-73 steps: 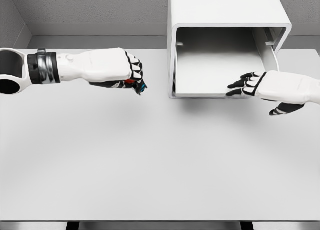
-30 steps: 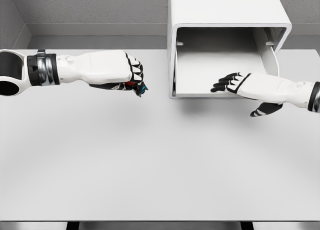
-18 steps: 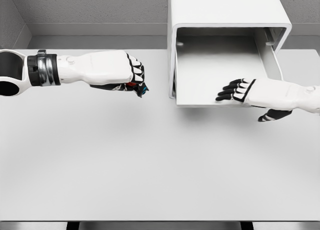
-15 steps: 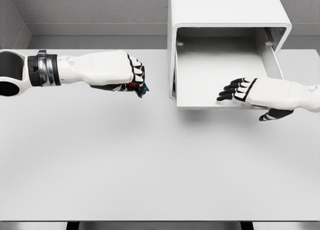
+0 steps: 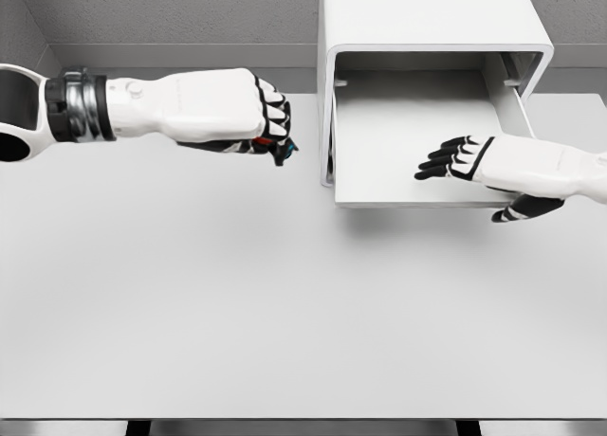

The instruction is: Slide open multi-storey tabletop storage cabinets and put open load switch and slide close multi-storey tabletop storage cabinets

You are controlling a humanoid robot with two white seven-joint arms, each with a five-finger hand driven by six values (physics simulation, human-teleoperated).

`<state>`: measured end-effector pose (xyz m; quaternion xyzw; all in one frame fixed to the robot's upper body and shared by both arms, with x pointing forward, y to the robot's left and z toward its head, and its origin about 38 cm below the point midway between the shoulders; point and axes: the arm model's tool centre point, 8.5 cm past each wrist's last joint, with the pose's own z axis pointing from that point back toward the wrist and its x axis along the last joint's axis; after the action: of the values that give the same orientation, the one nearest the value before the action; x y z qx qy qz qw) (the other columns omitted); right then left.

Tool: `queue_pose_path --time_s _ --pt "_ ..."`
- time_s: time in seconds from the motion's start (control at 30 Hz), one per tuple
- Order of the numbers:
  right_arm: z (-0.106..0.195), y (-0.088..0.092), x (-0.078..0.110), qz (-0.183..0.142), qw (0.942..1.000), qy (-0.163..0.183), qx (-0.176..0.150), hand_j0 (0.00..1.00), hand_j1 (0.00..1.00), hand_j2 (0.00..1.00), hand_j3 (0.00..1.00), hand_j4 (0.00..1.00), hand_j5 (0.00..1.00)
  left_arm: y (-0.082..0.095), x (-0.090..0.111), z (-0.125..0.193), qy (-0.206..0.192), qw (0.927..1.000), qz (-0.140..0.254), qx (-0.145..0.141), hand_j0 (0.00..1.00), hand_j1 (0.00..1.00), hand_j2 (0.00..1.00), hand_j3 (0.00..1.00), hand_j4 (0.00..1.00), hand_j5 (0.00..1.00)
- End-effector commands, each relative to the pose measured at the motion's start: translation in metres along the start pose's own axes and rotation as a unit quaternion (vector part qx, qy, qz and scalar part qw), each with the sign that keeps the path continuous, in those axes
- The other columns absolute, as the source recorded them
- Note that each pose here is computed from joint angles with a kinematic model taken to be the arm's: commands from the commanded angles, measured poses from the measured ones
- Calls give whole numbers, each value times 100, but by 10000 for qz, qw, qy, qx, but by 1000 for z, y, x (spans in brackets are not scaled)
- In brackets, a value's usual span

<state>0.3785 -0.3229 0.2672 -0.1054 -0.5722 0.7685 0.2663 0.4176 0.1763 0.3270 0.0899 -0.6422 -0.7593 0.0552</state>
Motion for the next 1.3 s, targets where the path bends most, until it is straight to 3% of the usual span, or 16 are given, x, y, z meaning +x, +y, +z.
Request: queue_pose_path --time_s 0.0,0.43,0.73,1.27 --pt "2 -1 -1 -29 10000 18 -26 100 100 100 100 100 100 3 3 -1 -44 10000 25 46 39 39 39 39 39 39" --pt "4 -2 0 -85 9999 1 -60 100 100 100 100 100 100 42 4 -13 -211 9990 -219 342 39 39 39 39 39 39" --pt "0 0 1 -108 9999 -45 -74 100 100 100 100 100 100 47 8 -45 -505 9975 -218 447 39 39 39 39 39 39" --pt "-3 1 3 -134 9998 -89 -98 100 100 100 100 100 100 42 -2 -105 -675 9965 -90 475 39 39 39 39 39 39"
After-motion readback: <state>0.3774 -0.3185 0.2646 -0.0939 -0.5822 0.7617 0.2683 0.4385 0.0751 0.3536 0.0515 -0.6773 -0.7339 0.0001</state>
